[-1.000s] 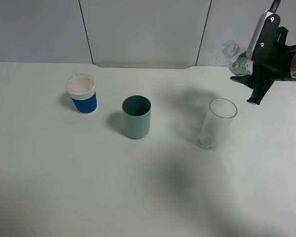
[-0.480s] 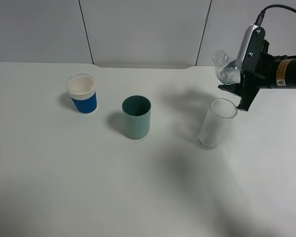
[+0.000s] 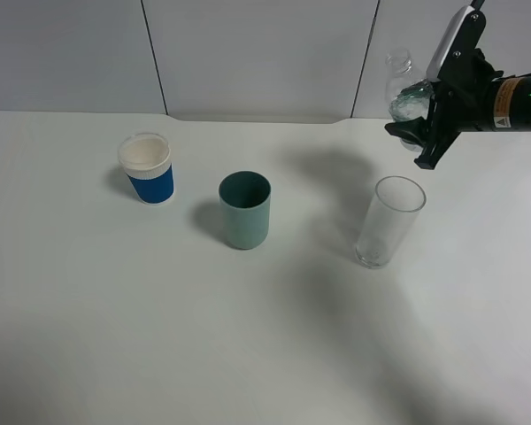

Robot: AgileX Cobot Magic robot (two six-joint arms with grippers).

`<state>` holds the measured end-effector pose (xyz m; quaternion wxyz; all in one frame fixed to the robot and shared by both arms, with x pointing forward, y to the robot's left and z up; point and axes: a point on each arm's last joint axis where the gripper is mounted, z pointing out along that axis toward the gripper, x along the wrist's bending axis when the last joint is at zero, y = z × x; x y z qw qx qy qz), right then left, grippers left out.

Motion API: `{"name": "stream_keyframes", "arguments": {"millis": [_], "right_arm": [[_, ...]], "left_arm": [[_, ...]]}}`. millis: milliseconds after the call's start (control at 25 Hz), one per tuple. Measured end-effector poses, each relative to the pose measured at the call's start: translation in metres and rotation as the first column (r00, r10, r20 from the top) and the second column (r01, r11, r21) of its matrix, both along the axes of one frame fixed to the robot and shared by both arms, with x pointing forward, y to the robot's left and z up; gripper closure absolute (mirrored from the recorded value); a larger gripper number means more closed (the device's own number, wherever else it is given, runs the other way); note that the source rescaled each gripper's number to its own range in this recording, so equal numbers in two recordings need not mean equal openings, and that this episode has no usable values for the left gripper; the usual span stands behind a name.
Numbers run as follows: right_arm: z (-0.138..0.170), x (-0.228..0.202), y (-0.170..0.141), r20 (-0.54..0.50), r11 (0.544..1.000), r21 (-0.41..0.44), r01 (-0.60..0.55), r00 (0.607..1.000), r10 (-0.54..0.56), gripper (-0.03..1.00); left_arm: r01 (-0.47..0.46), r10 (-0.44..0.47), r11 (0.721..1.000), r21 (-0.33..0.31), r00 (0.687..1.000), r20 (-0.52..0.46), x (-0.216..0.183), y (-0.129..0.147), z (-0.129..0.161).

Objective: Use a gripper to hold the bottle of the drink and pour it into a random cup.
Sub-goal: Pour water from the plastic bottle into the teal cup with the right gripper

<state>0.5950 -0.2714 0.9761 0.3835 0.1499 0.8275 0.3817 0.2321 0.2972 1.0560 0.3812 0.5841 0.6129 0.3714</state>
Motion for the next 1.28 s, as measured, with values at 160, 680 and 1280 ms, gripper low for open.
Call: {"name": "stream_keyframes", "arguments": {"millis": [160, 680, 1280], "right_arm": [[0.001, 0.008, 0.014, -0.002, 0.998, -0.026, -0.055, 0.998, 0.055, 0.97], [-0.001, 0.048, 0.091, 0.057, 0.963, -0.151, -0.222, 0.971, 0.232, 0.97], [-0.018, 0.050, 0.138, 0.100, 0.893, -0.268, -0.362, 0.911, 0.400, 0.97]], "left_arm": [[0.000, 0.000, 1.000, 0.000, 1.000, 0.000, 0.000, 0.000, 0.000], [0.000, 0.000, 1.000, 0.000, 1.000, 0.000, 0.000, 0.000, 0.000], [0.000, 0.000, 1.000, 0.000, 1.000, 0.000, 0.000, 0.000, 0.000]]}}
